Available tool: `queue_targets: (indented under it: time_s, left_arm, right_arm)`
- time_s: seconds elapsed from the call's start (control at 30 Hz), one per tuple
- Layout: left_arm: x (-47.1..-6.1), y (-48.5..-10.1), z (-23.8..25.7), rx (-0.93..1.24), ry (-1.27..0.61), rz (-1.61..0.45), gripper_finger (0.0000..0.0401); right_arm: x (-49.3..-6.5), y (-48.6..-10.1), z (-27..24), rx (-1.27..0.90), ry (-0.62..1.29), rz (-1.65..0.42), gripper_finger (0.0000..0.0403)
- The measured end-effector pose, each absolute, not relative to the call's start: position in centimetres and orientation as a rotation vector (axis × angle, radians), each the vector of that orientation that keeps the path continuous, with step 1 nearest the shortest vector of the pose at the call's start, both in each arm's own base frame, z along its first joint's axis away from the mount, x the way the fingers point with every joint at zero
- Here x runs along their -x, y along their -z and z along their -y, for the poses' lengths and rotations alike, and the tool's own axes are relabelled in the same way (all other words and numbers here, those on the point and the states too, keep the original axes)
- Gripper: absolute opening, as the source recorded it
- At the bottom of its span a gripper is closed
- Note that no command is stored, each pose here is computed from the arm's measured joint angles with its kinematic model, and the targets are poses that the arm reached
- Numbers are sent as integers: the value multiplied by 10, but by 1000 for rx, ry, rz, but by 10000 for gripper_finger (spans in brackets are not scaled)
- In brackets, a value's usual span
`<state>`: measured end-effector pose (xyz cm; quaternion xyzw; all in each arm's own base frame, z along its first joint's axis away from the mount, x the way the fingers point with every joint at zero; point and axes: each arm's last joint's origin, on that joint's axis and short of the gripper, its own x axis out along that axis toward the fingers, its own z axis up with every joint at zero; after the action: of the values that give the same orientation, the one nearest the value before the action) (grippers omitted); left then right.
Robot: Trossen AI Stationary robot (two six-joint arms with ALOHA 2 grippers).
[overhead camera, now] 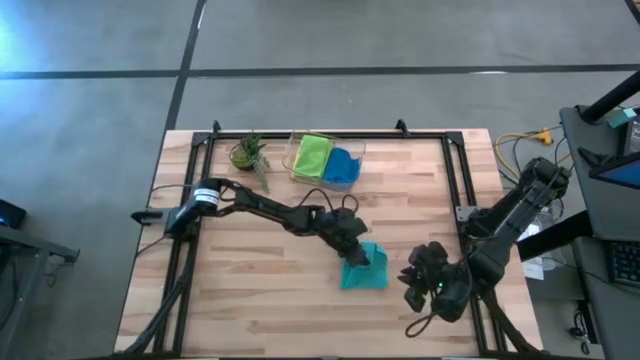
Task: Fold microfiber towels
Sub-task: Fold the blue towel
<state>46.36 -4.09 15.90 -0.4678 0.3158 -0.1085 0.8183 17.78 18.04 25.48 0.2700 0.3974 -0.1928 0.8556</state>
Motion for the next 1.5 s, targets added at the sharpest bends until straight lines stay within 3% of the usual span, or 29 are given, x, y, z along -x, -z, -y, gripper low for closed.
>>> queue_targets:
  time_s: [0.17, 0.47, 0.6, 0.87, 1.33, 1.5]
  left_arm:
    - [-464, -160, 40, 932, 260, -659, 32]
    - [-466, -178, 22, 959, 378, -627, 195]
    - [-462, -189, 11, 988, 407, -631, 235]
    - [-460, -202, 9, 956, 442, -597, 242]
    - [-465, -165, 13, 1017, 403, -701, 256]
    - [-472, -168, 13, 1053, 399, -691, 257]
  right_arm:
    - [-176, -253, -181, -565, 419, -814, 89]
    - [-178, -252, -179, -547, 442, -748, 89]
    - [-180, -250, -179, -536, 433, -724, 89]
    - [-192, -249, -178, -539, 402, -691, 89]
    - [-194, -249, -178, -558, 401, -681, 89]
    - [-194, -249, -178, -560, 402, -681, 89]
